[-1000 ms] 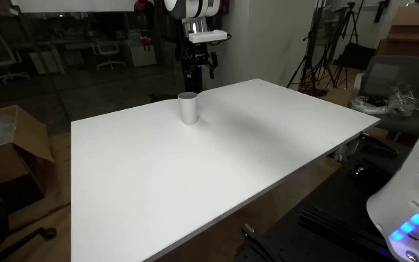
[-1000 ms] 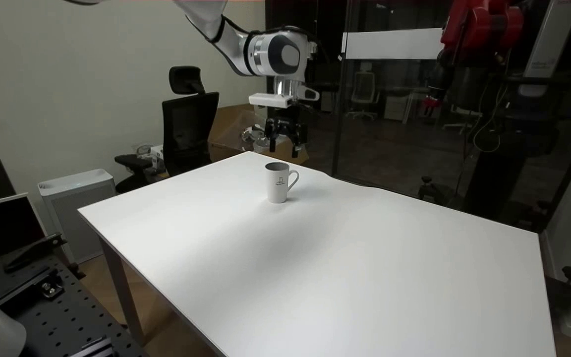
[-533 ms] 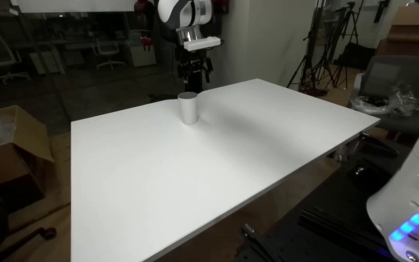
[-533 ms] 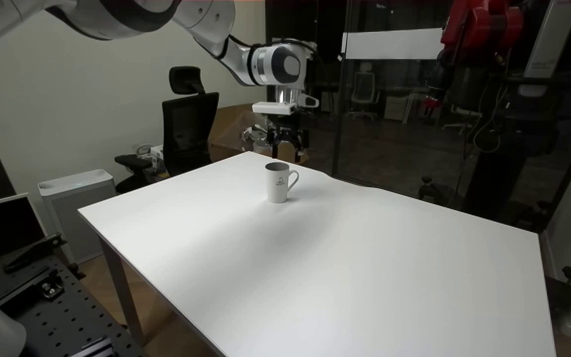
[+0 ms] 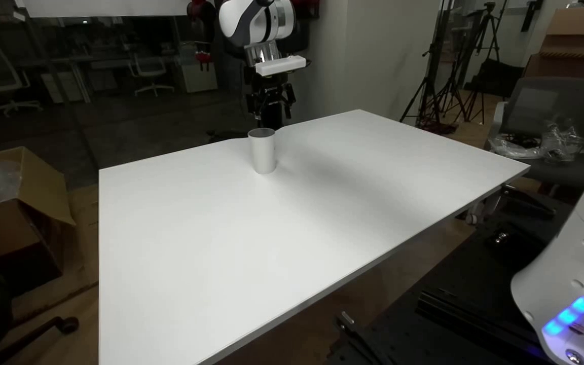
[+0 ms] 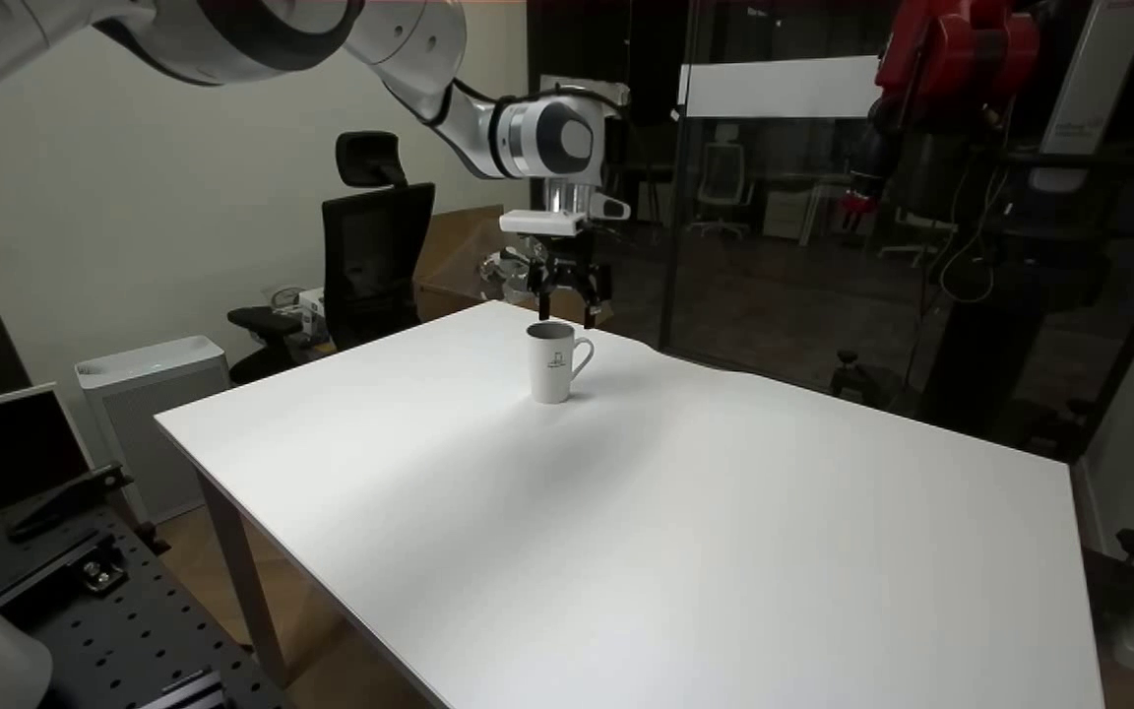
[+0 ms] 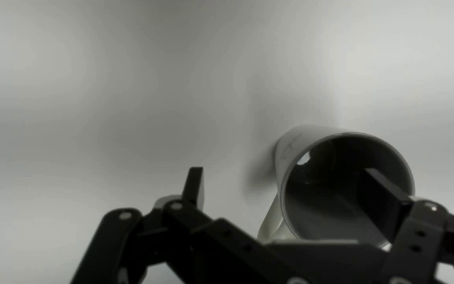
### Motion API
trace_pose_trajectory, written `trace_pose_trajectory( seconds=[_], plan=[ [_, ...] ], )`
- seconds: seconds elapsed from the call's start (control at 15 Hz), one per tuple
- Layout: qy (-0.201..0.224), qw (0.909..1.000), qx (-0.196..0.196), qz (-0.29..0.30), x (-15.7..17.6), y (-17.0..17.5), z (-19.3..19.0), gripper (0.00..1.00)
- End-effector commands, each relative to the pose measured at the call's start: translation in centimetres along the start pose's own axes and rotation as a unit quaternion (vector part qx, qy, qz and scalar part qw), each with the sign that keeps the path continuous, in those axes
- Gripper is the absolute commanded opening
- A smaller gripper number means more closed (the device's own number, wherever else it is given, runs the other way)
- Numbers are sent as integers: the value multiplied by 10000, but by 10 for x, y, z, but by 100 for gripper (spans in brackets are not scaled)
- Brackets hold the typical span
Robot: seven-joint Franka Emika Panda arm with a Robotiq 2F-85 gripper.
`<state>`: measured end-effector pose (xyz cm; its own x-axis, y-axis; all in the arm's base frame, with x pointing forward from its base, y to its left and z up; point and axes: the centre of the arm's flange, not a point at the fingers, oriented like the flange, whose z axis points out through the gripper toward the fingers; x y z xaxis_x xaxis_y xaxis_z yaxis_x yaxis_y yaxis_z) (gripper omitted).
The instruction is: Move the cup towards you
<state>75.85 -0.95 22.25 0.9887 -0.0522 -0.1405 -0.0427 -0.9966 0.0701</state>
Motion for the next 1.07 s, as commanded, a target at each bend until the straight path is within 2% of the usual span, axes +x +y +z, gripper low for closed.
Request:
trace_pose_trajectory(
  seconds=[0.0, 0.47, 0.53, 0.67, 1.0],
  plan=[
    [81, 9999, -79, -27, 4, -3, 10, 100],
    [24, 10000, -92, -15, 17, 4, 34, 100],
    [22, 10000, -92, -9, 17, 5, 37, 79],
    [24, 10000, -85, 4, 18, 7, 41, 68],
    [31, 9999, -106, -18, 23, 5, 41, 33]
  ],
)
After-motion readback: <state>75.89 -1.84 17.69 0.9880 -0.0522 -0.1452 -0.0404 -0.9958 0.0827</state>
